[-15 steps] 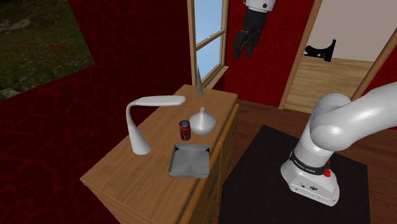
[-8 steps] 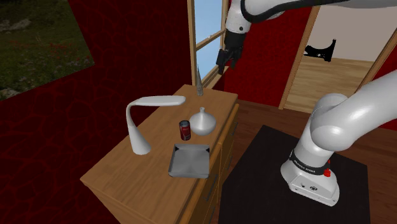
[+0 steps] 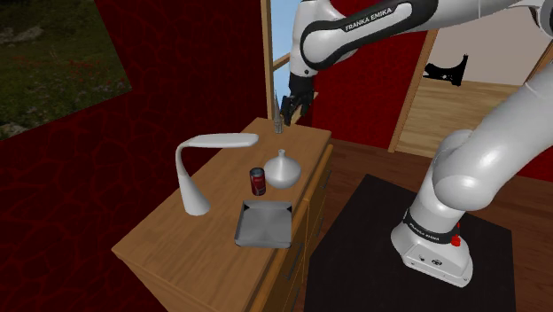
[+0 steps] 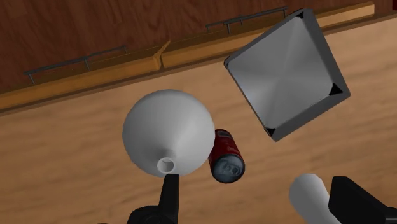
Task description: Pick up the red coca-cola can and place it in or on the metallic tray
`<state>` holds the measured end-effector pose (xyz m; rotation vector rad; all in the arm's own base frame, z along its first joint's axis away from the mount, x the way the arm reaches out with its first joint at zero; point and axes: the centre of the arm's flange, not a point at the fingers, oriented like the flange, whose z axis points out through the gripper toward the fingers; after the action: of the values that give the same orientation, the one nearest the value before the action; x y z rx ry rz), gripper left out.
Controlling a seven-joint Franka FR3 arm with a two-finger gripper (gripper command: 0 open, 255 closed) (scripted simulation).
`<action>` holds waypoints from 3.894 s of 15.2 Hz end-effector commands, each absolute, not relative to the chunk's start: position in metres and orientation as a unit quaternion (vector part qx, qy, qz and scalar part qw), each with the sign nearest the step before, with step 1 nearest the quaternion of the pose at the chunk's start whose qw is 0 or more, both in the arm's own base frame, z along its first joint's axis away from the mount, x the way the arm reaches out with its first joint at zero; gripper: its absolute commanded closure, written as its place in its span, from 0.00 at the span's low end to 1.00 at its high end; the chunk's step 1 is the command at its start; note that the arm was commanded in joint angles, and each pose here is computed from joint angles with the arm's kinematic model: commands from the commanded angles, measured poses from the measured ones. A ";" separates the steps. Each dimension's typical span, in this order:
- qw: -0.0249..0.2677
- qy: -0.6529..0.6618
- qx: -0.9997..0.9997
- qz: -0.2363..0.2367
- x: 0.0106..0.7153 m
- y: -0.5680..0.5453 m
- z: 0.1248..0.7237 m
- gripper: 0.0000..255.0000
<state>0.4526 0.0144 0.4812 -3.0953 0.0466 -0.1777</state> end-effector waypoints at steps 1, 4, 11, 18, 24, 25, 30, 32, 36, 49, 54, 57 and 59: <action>0.019 0.012 -0.998 -0.053 0.470 0.018 0.460 0.00; 0.017 0.007 -0.999 -0.046 0.495 0.024 0.428 0.00; 0.012 -0.003 -0.999 -0.030 0.551 0.040 0.353 0.00; 0.007 -0.014 -1.000 -0.013 0.604 0.055 0.275 0.00; 0.003 -0.022 -1.000 0.000 0.644 0.068 0.213 0.00; 0.003 -0.022 -1.000 0.000 0.644 0.068 0.208 0.00; 0.003 -0.022 -1.000 0.000 0.644 0.068 0.181 0.00; 0.003 -0.022 -1.000 0.000 0.644 0.068 0.173 0.00; 0.003 -0.022 -1.000 0.000 0.644 0.068 0.173 0.00; 0.003 -0.022 -1.000 0.000 0.644 0.068 0.173 1.00; 0.003 -0.022 -1.000 0.000 0.644 0.068 0.199 1.00; 0.003 -0.022 -1.000 0.000 0.644 0.068 0.215 1.00; 0.003 -0.022 -1.000 0.000 0.644 0.068 0.226 1.00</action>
<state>0.6447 0.0667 0.2195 -3.1351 -0.0698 0.0004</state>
